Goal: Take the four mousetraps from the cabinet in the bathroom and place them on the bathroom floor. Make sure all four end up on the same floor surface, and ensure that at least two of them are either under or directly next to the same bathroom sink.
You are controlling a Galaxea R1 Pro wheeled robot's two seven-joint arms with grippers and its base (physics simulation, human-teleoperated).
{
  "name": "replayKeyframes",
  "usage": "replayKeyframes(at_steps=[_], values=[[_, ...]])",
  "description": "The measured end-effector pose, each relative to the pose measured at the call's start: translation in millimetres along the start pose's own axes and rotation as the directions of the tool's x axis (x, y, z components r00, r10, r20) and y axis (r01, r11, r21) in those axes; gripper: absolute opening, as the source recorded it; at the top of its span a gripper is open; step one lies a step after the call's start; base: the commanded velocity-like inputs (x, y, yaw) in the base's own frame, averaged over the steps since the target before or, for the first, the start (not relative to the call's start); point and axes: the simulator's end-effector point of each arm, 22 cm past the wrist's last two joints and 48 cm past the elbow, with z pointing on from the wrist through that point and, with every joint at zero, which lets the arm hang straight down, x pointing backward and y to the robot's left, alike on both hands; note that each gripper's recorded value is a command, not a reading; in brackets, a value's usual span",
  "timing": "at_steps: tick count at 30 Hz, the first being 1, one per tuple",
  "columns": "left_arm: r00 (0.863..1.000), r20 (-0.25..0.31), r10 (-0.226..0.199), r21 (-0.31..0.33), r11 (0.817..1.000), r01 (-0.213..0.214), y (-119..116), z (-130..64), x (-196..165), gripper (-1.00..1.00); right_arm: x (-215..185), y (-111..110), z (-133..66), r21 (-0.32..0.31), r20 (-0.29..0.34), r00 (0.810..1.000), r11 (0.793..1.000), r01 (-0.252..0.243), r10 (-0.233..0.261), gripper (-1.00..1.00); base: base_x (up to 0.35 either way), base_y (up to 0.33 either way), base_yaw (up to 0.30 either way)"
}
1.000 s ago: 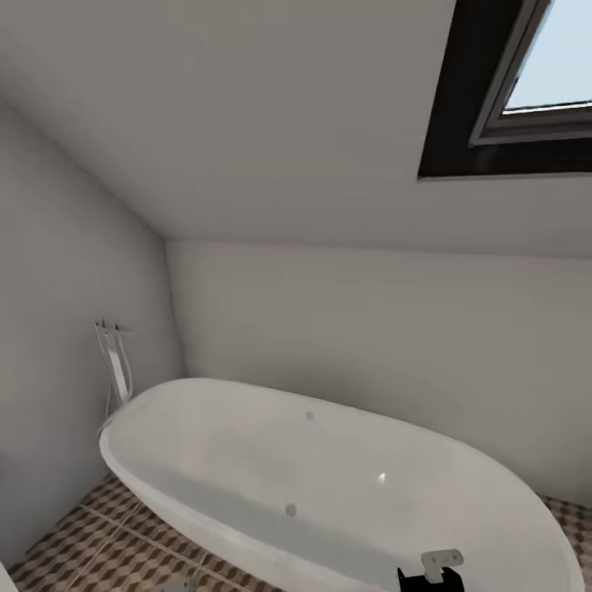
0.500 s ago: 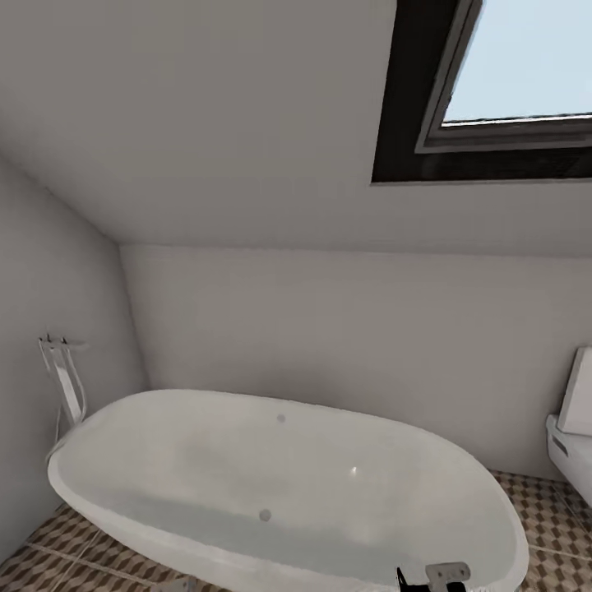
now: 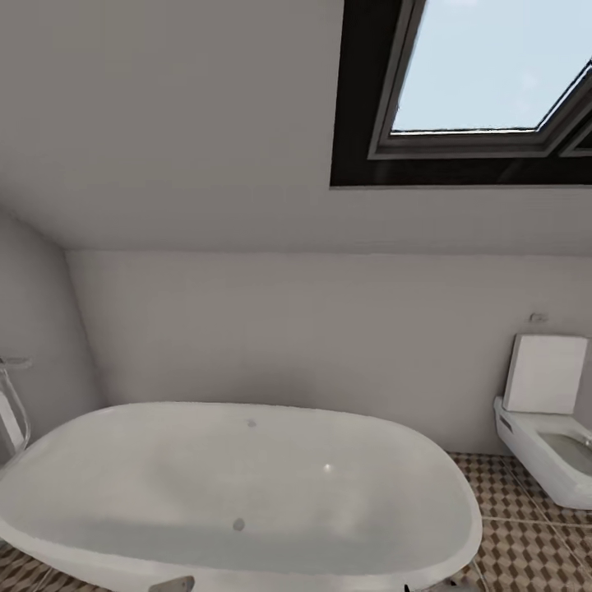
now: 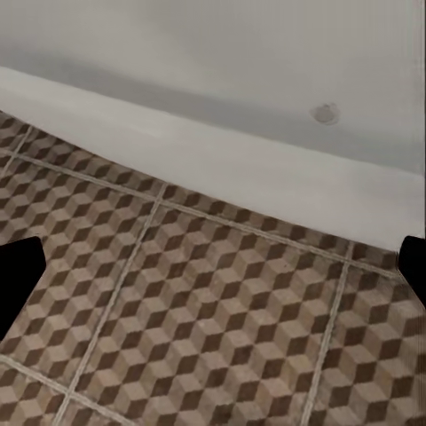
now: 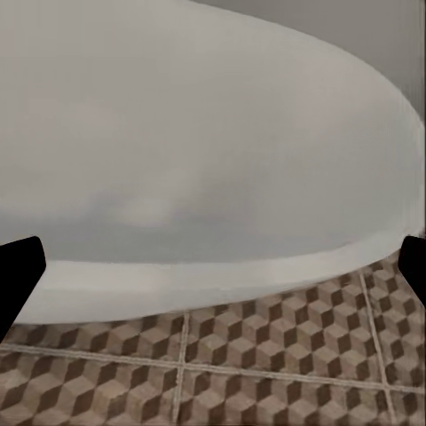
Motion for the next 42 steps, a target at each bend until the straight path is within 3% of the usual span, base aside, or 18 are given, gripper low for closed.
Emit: replayKeyframes(at_steps=[13, 18, 27, 42], values=[[1.0, 0.008, -0.002, -0.001, 1.0, 0.002, 1.5, -1.0, -1.9, 1.0, -5.1, -13.5, -0.8, 0.062, 0.017, 1.0, 0.998, -0.001, 0.0, 1.0, 0.0, 0.0, -0.263], [1.0, 0.013, -0.004, -0.001, 1.0, 0.004, 2.3, -2.4, -0.2, 1.0, -6.9, -14.6, -0.8, 0.065, 0.022, 1.0, 0.998, -0.001, 0.0, 1.0, 0.0, 0.0, -0.26], [0.995, 0.096, -0.029, -0.016, 0.999, 0.03, 9.7, -8.2, -6.6, 1.0, -8.5, -15.7, -1.1, 0.067, 0.025, 1.0, 0.998, 0.0, -0.001, 1.0, 0.0, 0.0, -0.26], [0.993, 0.111, -0.035, -0.008, 0.999, 0.036, 6.0, -11.6, -7.7, 1.0, -10.7, -14.3, -1.0, 0.063, 0.025, 1.0, 0.998, 0.001, -0.003, 1.0, 0.0, 0.0, -0.259]])
